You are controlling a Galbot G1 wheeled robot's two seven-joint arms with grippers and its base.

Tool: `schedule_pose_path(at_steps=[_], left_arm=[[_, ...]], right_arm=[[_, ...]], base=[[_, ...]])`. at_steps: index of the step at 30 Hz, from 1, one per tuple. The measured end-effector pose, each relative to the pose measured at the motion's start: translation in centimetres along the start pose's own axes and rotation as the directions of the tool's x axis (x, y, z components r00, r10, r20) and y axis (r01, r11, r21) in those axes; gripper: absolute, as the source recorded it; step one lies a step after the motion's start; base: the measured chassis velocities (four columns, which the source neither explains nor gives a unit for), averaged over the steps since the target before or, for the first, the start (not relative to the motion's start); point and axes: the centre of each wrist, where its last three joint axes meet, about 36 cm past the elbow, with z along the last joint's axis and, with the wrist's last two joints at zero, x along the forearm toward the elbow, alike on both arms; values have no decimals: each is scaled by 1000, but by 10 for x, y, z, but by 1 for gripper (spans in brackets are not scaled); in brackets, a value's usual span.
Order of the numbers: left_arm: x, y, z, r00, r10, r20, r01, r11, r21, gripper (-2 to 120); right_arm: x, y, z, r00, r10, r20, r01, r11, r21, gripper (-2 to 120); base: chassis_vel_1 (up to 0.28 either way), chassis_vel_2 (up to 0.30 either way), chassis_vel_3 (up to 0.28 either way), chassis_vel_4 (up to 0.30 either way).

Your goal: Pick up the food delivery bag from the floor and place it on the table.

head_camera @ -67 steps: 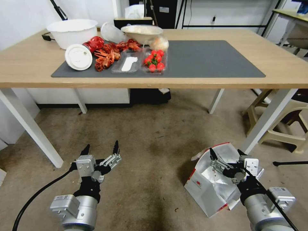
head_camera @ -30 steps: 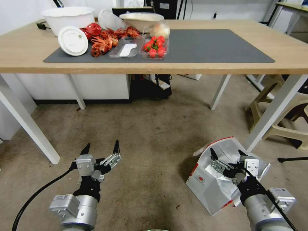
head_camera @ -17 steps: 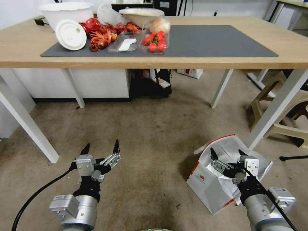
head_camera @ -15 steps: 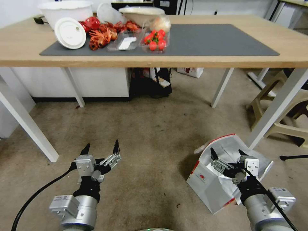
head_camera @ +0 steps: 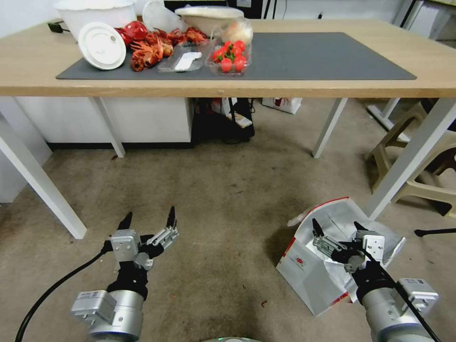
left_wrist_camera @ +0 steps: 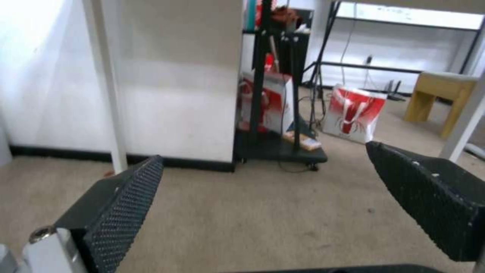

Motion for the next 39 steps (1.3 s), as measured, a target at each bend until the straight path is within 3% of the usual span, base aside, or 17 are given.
schedule_pose_path(at_steps=[3, 6, 7, 11, 14, 19, 23, 31, 39], left_arm=[[1, 0, 1, 1000, 11, 17, -10, 1000, -26, 100], [-1, -2, 6, 999, 6, 39, -4, 998, -70, 100], [-1, -2, 6, 999, 6, 39, -4, 998, -70, 100], [-2, -2, 6, 999, -6, 38, 9, 997, -74, 100], [-3, -1, 7, 999, -5, 38, 8, 997, -74, 100], [-6, 1, 11, 999, 2, 50, 1, 997, -78, 100], [-6, 2, 14, 999, 8, 49, -4, 997, -80, 100], [-9, 1, 25, 999, 19, 33, -16, 997, -81, 100], [-9, 3, 31, 1000, 11, 23, -9, 996, -86, 100]], right_arm=[[0, -8, -2, 999, 41, 18, -41, 999, 21, 100], [2, -28, -8, 977, 213, -15, -209, 970, 127, 100], [2, -28, -8, 977, 213, -15, -209, 970, 127, 100], [5, -36, -9, 946, 317, -71, -302, 938, 171, 100], [9, -36, -6, 906, 382, -181, -345, 916, 205, 100], [-1, -42, 1, 871, 435, -228, -384, 893, 235, 100], [-10, -51, 12, 867, 440, -234, -389, 891, 236, 100], [-56, -91, 54, 824, 487, -290, -435, 871, 227, 100], [-88, -107, 63, 829, 468, -307, -433, 883, 179, 100]], base=[[0, 0, 0, 0], [0, 0, 0, 0], [0, 0, 0, 0], [0, 0, 0, 0], [0, 0, 0, 0], [0, 0, 0, 0], [0, 0, 0, 0], [0, 0, 0, 0], [0, 0, 0, 0]])
